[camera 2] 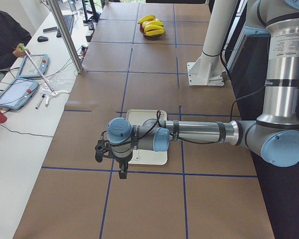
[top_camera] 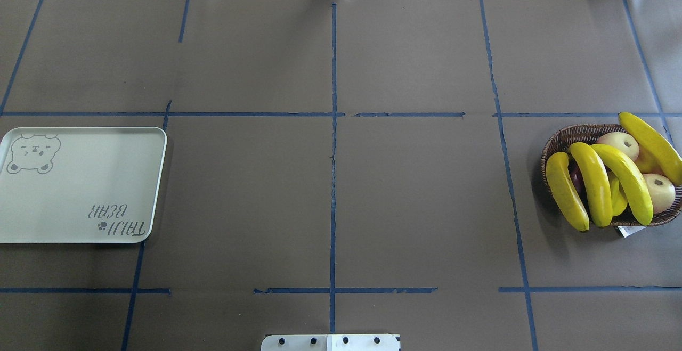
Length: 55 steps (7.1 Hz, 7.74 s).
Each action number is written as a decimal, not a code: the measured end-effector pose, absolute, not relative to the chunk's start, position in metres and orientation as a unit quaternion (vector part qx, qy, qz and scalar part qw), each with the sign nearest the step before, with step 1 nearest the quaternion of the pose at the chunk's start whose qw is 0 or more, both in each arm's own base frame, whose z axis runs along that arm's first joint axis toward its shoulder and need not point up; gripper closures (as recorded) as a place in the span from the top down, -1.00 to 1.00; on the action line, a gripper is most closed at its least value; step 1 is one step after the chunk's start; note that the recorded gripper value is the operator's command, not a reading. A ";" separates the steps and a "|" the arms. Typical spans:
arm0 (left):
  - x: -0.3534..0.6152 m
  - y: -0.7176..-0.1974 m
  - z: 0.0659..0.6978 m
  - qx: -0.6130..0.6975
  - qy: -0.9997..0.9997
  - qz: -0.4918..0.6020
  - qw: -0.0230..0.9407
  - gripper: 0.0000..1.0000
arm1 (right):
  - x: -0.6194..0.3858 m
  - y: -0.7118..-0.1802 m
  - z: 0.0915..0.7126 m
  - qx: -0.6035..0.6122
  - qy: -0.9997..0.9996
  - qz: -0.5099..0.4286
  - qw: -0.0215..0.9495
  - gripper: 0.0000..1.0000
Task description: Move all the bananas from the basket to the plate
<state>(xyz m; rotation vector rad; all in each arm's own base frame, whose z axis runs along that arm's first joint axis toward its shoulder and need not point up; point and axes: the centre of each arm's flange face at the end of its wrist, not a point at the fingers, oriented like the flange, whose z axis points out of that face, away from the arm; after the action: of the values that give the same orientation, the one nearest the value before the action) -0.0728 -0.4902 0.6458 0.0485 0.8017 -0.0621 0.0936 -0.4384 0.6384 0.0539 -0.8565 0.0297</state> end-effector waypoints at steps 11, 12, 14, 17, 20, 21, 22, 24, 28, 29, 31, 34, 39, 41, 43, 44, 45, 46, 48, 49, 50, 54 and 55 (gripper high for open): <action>-0.072 -0.491 0.642 0.026 0.390 -0.028 0.920 1.00 | 0.092 -0.450 0.621 0.039 -0.413 0.010 0.910 1.00; -0.072 -0.491 0.641 0.028 0.391 -0.028 0.920 1.00 | 0.087 -0.456 0.612 0.045 -0.411 0.001 0.911 1.00; -0.072 -0.491 0.640 0.028 0.391 -0.028 0.920 1.00 | 0.060 -0.477 0.579 0.064 -0.404 -0.042 0.912 1.00; -0.072 -0.491 0.641 0.027 0.391 -0.028 0.920 1.00 | 0.020 -0.469 0.582 0.076 -0.397 -0.096 0.910 1.00; -0.072 -0.491 0.641 0.028 0.391 -0.027 0.920 1.00 | -0.035 -0.456 0.591 0.085 -0.372 -0.136 0.914 0.94; -0.072 -0.491 0.640 0.029 0.391 -0.027 0.920 1.00 | -0.050 -0.454 0.592 0.079 -0.369 -0.144 0.915 0.86; -0.072 -0.491 0.640 0.029 0.391 -0.027 0.920 1.00 | -0.061 -0.452 0.594 0.074 -0.363 -0.154 0.916 0.86; -0.072 -0.491 0.640 0.030 0.390 -0.026 0.920 1.00 | -0.084 -0.450 0.598 0.068 -0.343 -0.177 0.920 0.86; -0.072 -0.491 0.640 0.030 0.390 -0.025 0.920 1.00 | -0.110 -0.446 0.610 0.053 -0.329 -0.203 0.921 0.83; -0.072 -0.491 0.640 0.031 0.390 -0.025 0.920 1.00 | -0.111 -0.448 0.615 0.048 -0.327 -0.204 0.922 0.76; -0.072 -0.491 0.640 0.031 0.390 -0.024 0.920 1.00 | -0.113 -0.450 0.620 0.043 -0.325 -0.203 0.923 0.63; -0.072 -0.492 0.639 0.032 0.390 -0.023 0.920 1.00 | -0.113 -0.451 0.620 0.042 -0.325 -0.203 0.923 -0.19; -0.072 -0.493 0.638 0.033 0.390 -0.022 0.920 1.00 | -0.105 -0.450 0.619 0.046 -0.325 -0.196 0.924 -1.00; -0.072 -0.493 0.637 0.033 0.390 -0.023 0.920 1.00 | -0.074 -0.444 0.617 0.056 -0.324 -0.171 0.929 -1.00; -0.072 -0.493 0.636 0.034 0.390 -0.024 0.920 1.00 | -0.041 -0.436 0.597 0.076 -0.334 -0.142 0.929 -1.00; -0.072 -0.495 0.632 0.042 0.391 -0.020 0.919 1.00 | -0.038 -0.437 0.572 0.087 -0.358 -0.139 0.919 -1.00; -0.071 -0.497 0.628 0.053 0.391 -0.015 0.919 1.00 | -0.042 -0.443 0.543 0.098 -0.397 -0.144 0.901 -1.00; -0.069 -0.501 0.621 0.063 0.391 -0.011 0.918 1.00 | -0.050 -0.455 0.514 0.108 -0.433 -0.149 0.883 -1.00; -0.046 -0.522 0.591 0.068 0.408 -0.024 0.910 1.00 | -0.091 -0.493 0.434 0.110 -0.492 -0.138 0.853 -1.00; -0.021 -0.534 0.566 0.069 0.429 -0.039 0.900 1.00 | -0.130 -0.507 0.382 0.090 -0.519 -0.118 0.842 -1.00; 0.002 -0.546 0.537 0.070 0.453 -0.057 0.887 1.00 | -0.172 -0.514 0.329 0.066 -0.542 -0.096 0.833 -1.00; 0.121 -0.591 0.380 0.018 0.551 -0.110 0.827 1.00 | -0.313 -0.478 0.173 0.022 -0.582 -0.073 0.810 -1.00; 0.161 -0.588 0.343 -0.003 0.569 -0.112 0.814 1.00 | -0.339 -0.461 0.148 0.030 -0.587 -0.075 0.805 -1.00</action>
<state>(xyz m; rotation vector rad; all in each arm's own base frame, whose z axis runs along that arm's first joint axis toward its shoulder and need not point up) 0.1612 -0.5884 0.3431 -0.0058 1.2144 -0.2399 -0.3389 -0.4610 0.1479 0.0640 -1.2568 -0.1603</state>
